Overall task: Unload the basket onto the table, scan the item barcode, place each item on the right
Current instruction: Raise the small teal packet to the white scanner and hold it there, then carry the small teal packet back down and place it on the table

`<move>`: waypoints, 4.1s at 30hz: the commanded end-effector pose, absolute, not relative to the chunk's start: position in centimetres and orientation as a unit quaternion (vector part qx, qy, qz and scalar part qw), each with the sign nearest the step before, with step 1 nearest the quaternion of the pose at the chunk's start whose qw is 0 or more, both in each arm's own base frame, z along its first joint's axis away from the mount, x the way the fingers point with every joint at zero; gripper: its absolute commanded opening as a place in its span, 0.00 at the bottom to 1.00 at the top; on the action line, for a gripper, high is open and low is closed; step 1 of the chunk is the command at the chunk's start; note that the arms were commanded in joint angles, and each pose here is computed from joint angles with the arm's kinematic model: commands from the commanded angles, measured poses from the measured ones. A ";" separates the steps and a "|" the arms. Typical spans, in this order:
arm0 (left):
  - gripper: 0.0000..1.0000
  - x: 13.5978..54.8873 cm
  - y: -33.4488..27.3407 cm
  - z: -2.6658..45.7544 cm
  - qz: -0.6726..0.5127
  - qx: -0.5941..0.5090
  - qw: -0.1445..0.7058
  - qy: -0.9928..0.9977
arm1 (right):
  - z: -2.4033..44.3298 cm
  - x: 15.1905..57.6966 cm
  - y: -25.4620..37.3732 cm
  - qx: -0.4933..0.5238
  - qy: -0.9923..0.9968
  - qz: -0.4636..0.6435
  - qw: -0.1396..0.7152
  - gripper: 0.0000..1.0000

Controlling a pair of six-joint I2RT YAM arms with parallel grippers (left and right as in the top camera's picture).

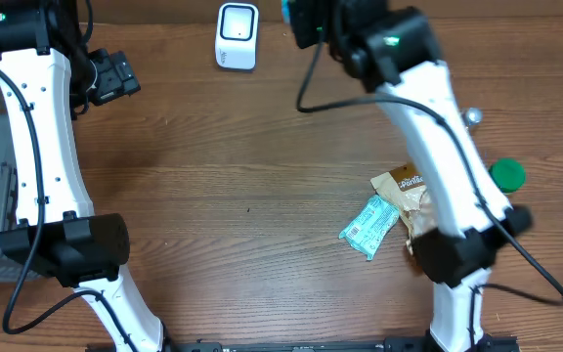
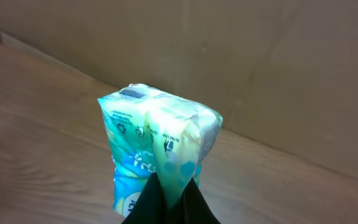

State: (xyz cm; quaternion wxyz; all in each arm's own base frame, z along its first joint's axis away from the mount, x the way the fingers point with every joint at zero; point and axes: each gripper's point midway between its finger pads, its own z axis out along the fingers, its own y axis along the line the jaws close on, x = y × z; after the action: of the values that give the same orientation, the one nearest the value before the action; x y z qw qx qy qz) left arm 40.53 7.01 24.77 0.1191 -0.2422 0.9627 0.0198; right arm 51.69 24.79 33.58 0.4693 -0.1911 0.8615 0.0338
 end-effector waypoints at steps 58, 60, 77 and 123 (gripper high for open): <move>1.00 40.1 6.9 25.5 0.019 -0.240 0.127 0.962 | 14.7 65.2 37.9 -0.618 0.475 -0.304 0.548 0.04; 1.00 40.1 6.9 25.5 0.019 -0.240 0.127 0.962 | 14.6 65.3 37.7 -0.628 0.462 -0.310 0.544 0.04; 1.00 40.1 6.9 25.5 0.018 -0.240 0.127 0.962 | 15.8 66.6 35.9 -0.521 0.560 -0.227 0.603 0.04; 0.99 40.1 6.9 25.6 0.019 -0.240 0.128 0.962 | 2.2 33.7 9.5 -0.105 0.962 -0.088 -0.236 0.18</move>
State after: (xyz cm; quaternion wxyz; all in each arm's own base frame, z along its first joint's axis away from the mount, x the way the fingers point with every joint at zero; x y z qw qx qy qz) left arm 40.53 7.01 24.77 0.1192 -0.2421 0.9627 0.0200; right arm 35.51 10.59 3.26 -0.1957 -0.1203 0.9692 -0.0886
